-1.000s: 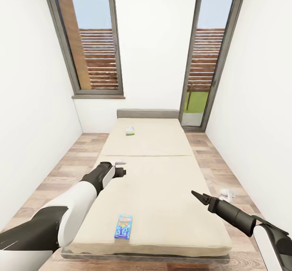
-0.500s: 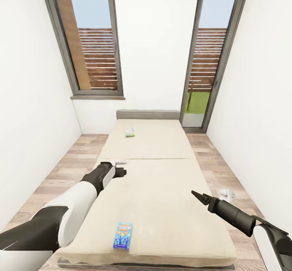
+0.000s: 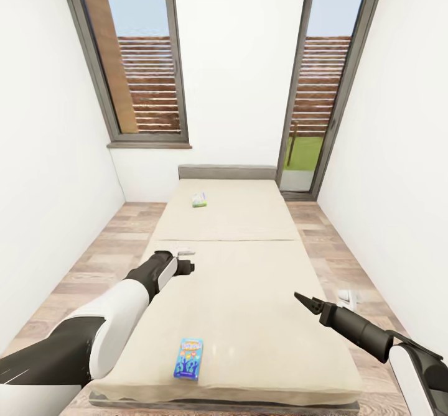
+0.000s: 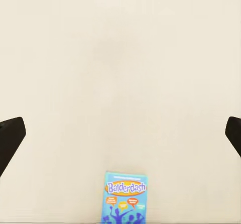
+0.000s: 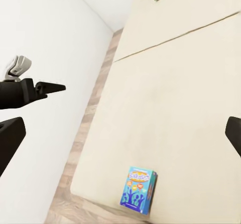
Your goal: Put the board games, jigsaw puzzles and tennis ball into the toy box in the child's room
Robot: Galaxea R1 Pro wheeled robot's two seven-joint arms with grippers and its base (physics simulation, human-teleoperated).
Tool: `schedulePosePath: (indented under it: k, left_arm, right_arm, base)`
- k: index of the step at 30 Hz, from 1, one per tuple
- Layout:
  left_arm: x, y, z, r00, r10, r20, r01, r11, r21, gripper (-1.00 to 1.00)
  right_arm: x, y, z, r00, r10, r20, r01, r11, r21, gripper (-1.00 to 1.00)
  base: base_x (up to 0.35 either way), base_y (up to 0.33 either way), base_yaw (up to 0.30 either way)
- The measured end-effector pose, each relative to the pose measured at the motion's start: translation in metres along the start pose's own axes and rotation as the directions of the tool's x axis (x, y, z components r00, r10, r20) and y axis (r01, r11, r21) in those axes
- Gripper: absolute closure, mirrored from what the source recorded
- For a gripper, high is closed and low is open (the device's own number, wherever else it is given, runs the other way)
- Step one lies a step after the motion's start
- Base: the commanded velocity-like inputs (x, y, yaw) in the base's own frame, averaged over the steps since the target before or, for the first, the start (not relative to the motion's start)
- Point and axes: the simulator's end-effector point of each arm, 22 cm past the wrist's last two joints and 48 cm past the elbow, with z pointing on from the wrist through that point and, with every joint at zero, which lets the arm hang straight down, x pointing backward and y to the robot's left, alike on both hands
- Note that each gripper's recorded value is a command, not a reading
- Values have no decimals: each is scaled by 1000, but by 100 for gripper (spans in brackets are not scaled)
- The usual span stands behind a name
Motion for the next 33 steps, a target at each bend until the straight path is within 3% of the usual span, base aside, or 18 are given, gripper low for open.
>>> schedulePosePath:
  k: [11,16,19,21,25,29,33]
  left_arm:
    - [40,-7,16,996,9,-85,-7,1000,16,-100]
    - [44,-10,21,997,8,-80,-6,1000,20,-100]
    - [45,-12,23,997,7,-74,-5,1000,22,-100]
    - [46,-12,25,997,7,-71,-5,1000,23,-100]
    - [49,-16,28,997,7,-73,-5,1000,28,-100]
    - [53,-21,30,997,9,-78,-6,999,35,-100]
    - [56,-26,33,996,11,-84,-8,999,41,-100]
  right_arm:
    - [7,-5,3,999,31,-36,-31,1000,-1,-100]
    - [11,0,1,995,76,-65,-78,996,-32,-100]
    - [7,11,-4,990,125,-69,-132,986,-101,-100]
    - [-4,28,-15,984,169,-62,-178,963,-202,-100]
    - [-23,49,-38,978,203,-44,-205,914,-350,-100]
    - [-31,55,-51,977,209,-39,-206,888,-410,-100]
    - [-32,54,-54,976,213,-40,-210,882,-423,-100]
  base:
    - [0,0,0]
    - [0,0,0]
    - [0,0,0]
    - [0,0,0]
    - [0,0,0]
    - [0,0,0]
    - [0,0,0]
